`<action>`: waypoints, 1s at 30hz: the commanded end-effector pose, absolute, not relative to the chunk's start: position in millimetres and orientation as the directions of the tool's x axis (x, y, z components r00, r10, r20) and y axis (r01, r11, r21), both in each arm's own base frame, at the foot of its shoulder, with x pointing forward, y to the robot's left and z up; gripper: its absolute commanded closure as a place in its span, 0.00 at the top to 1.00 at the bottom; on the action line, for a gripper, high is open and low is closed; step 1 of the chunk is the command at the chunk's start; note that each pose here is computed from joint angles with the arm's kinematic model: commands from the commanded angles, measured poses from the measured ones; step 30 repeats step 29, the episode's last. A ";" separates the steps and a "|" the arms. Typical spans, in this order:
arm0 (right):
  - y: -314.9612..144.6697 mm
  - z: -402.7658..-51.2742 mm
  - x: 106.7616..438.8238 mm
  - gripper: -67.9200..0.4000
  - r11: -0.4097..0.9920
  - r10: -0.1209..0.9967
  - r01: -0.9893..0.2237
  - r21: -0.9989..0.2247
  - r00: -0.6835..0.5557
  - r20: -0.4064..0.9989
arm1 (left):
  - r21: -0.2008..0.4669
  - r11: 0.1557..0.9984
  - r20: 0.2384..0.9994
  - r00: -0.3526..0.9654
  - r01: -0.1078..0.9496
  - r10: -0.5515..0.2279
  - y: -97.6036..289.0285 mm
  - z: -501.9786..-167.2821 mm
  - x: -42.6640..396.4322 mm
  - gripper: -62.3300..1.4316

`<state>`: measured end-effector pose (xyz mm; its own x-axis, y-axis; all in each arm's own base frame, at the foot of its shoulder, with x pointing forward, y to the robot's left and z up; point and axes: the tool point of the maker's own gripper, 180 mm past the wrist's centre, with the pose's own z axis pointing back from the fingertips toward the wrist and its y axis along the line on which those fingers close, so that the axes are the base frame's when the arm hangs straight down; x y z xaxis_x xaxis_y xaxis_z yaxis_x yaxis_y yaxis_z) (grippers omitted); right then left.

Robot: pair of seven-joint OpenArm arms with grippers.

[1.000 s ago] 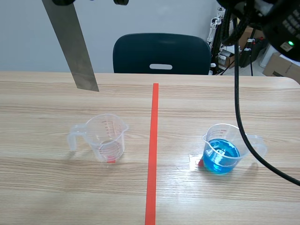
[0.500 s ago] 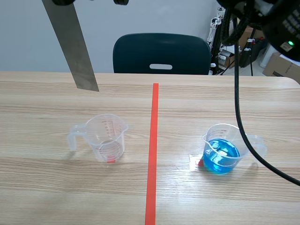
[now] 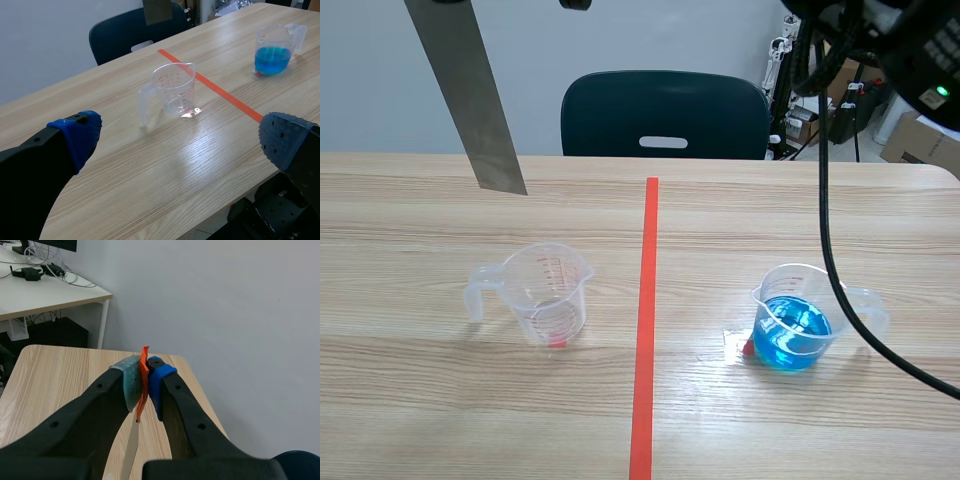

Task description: Do the redox reaction experiment. lift the metal plate out of the left beaker

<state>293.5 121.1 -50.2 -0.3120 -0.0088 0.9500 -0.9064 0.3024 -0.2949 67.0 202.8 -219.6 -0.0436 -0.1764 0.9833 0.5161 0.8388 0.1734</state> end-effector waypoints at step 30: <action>118.8 -37.4 294.9 0.01 0.317 -0.039 -0.899 -0.303 -0.332 0.943 | 0.172 0.844 0.985 -0.070 0.508 -0.159 201.0 -213.0 68.7 1.00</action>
